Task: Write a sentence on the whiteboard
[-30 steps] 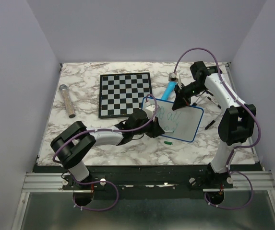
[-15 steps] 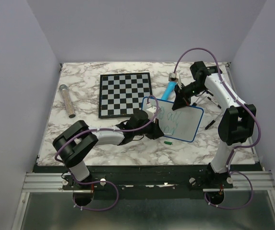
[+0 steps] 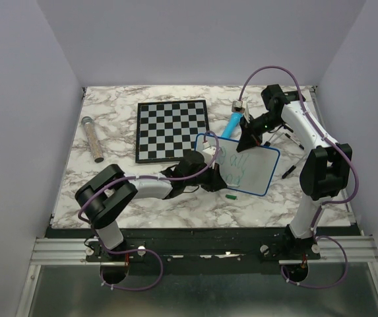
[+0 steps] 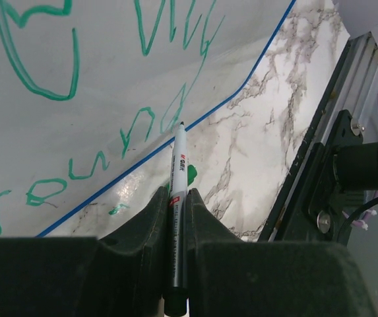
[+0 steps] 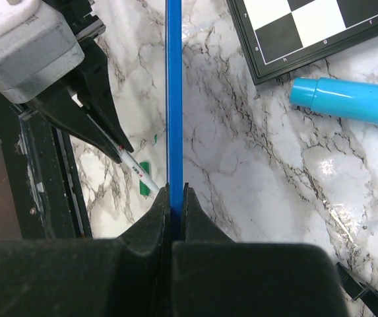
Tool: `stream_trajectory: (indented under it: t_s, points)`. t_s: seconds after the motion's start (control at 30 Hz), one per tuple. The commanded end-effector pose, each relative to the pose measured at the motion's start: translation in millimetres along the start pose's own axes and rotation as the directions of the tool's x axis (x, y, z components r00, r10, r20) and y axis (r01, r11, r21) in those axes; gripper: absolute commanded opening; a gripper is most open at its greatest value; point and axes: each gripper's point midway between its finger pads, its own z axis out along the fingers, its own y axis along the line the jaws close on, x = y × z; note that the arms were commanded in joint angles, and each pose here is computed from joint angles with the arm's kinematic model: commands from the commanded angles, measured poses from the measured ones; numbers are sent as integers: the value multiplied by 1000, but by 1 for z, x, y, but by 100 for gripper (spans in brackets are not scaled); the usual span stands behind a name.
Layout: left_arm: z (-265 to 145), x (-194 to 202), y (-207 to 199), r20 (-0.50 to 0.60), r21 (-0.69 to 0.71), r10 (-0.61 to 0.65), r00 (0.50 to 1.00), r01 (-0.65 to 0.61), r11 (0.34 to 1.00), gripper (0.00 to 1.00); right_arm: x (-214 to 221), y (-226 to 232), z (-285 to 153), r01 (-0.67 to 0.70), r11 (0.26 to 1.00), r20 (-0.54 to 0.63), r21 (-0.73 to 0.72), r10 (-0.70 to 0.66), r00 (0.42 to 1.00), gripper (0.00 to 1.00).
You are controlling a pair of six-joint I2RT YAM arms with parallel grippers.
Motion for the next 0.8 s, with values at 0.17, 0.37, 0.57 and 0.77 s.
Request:
stream_trajectory:
  t_s: [0.17,0.37,0.57,0.77]
  points:
    - [-23,-43,-43,155,145,9,988,-32,989,0,1,4,3,-4,1000,3,-28,5,1000,1]
    - [-34,-52,-47,199,138,5,980,-33,990,0,0,4,4,-9,999,9,-34,10,1000,1]
    - [-40,-51,-46,221,127,3,975,-32,991,0,-1,5,4,-9,999,16,-39,9,1000,0]
    - [-42,-44,-45,236,114,0,972,-27,993,0,-3,5,5,-12,999,26,-42,13,1000,0]
